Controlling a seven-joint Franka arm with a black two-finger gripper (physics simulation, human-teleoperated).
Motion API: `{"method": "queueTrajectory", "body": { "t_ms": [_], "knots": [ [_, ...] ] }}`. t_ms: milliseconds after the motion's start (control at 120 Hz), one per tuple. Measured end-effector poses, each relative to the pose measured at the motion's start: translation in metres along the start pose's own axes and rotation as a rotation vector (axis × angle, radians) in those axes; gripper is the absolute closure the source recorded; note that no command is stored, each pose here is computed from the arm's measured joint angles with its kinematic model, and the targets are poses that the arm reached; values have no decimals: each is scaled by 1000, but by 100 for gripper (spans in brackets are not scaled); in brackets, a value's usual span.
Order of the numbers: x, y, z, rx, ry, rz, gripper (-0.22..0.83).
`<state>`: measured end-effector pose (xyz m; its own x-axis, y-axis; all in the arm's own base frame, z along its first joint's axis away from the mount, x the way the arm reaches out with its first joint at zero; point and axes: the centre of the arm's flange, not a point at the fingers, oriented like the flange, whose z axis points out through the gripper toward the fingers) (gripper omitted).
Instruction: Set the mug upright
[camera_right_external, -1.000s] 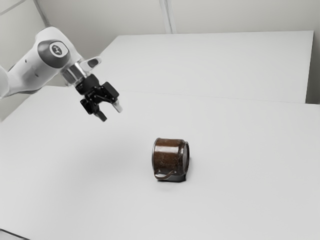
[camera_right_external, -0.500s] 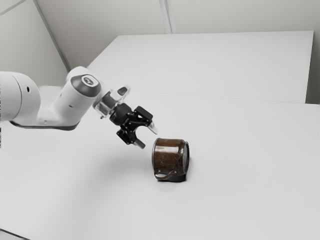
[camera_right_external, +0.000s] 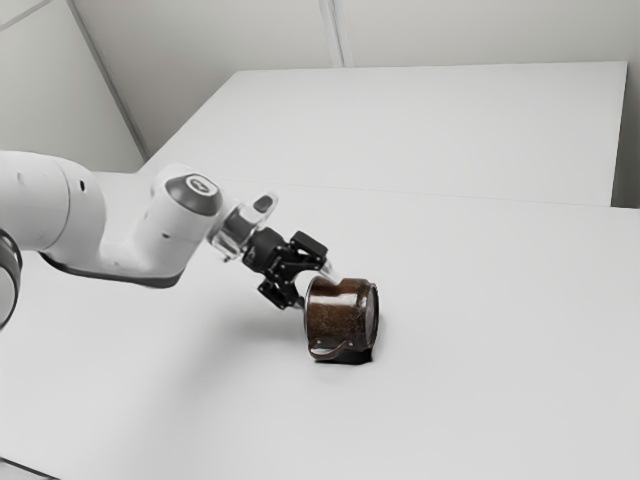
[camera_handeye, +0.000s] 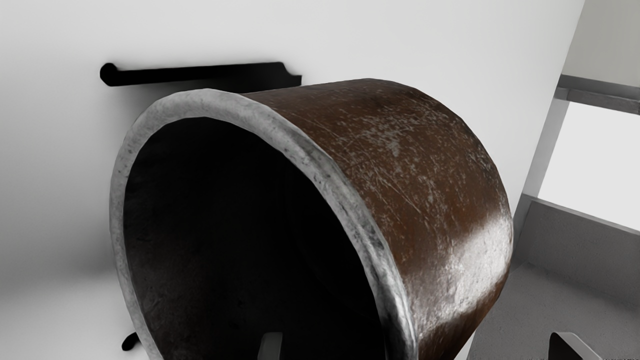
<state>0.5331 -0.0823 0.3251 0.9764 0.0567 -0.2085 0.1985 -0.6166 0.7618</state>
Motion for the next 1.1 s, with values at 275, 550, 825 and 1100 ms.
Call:
{"method": "queueTrajectory", "body": {
  "t_ms": [275, 550, 825, 1100],
  "knots": [
    [-3, 19, 14, 1, 12, 51, 24],
    [0, 40, 14, 18, 39, 113, 53],
    [4, 47, 8, 24, 56, 134, 73],
    [-1, 78, -10, 97, 63, 225, 77]
  ]
}}
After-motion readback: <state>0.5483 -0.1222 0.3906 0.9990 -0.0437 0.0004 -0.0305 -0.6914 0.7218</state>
